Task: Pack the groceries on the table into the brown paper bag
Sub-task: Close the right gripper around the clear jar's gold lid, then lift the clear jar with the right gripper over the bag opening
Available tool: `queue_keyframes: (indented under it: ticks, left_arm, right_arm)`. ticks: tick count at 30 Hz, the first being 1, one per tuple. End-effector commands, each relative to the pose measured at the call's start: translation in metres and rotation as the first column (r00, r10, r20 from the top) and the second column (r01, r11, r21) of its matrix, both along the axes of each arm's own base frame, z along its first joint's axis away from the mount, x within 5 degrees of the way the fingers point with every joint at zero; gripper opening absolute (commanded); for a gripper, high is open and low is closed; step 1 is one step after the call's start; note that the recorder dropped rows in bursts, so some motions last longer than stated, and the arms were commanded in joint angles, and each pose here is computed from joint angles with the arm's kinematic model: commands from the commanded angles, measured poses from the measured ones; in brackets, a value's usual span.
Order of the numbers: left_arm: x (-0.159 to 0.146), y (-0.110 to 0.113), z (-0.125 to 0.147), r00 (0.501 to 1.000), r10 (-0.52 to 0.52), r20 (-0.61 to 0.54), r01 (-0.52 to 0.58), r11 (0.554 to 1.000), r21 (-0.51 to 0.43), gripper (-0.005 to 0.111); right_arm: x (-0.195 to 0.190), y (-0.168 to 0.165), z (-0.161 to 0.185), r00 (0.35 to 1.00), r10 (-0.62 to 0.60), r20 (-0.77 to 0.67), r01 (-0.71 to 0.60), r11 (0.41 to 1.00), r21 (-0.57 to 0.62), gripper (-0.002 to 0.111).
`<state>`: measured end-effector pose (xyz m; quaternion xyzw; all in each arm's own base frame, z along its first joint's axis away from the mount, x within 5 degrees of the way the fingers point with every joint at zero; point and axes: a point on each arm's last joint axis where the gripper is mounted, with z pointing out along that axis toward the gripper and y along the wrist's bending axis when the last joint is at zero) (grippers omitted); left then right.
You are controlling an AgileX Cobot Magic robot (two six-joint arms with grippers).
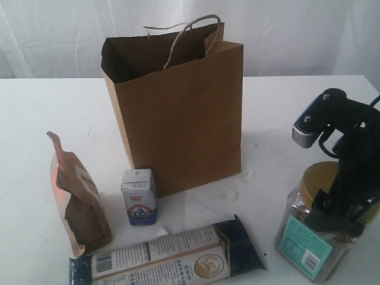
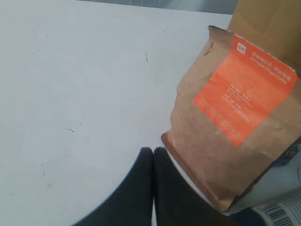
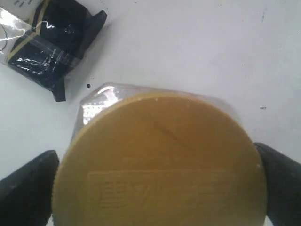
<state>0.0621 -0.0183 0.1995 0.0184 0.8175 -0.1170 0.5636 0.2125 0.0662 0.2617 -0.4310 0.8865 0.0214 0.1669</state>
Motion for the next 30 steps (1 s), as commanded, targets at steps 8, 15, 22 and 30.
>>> queue_keyframes:
  ticks: [8,15,22,30]
  left_arm:
    - [0.000,-0.001,-0.002,1.000,-0.001,-0.003,0.001,1.000,-0.019,0.000]
    - [0.000,-0.001,-0.002,1.000,-0.001,-0.003,0.001,1.000,-0.019,0.000]
    - [0.000,-0.001,-0.002,1.000,-0.001,-0.003,0.001,1.000,-0.019,0.000]
    - [0.000,-0.001,-0.002,1.000,-0.001,-0.003,0.001,1.000,-0.019,0.000]
  right_arm:
    - [-0.004,0.000,-0.001,1.000,0.013,-0.027,-0.013,1.000,-0.001,0.104]
    - [-0.004,0.000,0.007,0.999,-0.031,0.045,0.029,0.999,0.030,0.096]
    - [-0.013,-0.002,0.016,0.997,-0.053,0.048,0.051,0.998,0.043,0.060]
    - [-0.014,-0.003,0.016,0.998,-0.051,0.043,0.049,0.998,0.042,0.043]
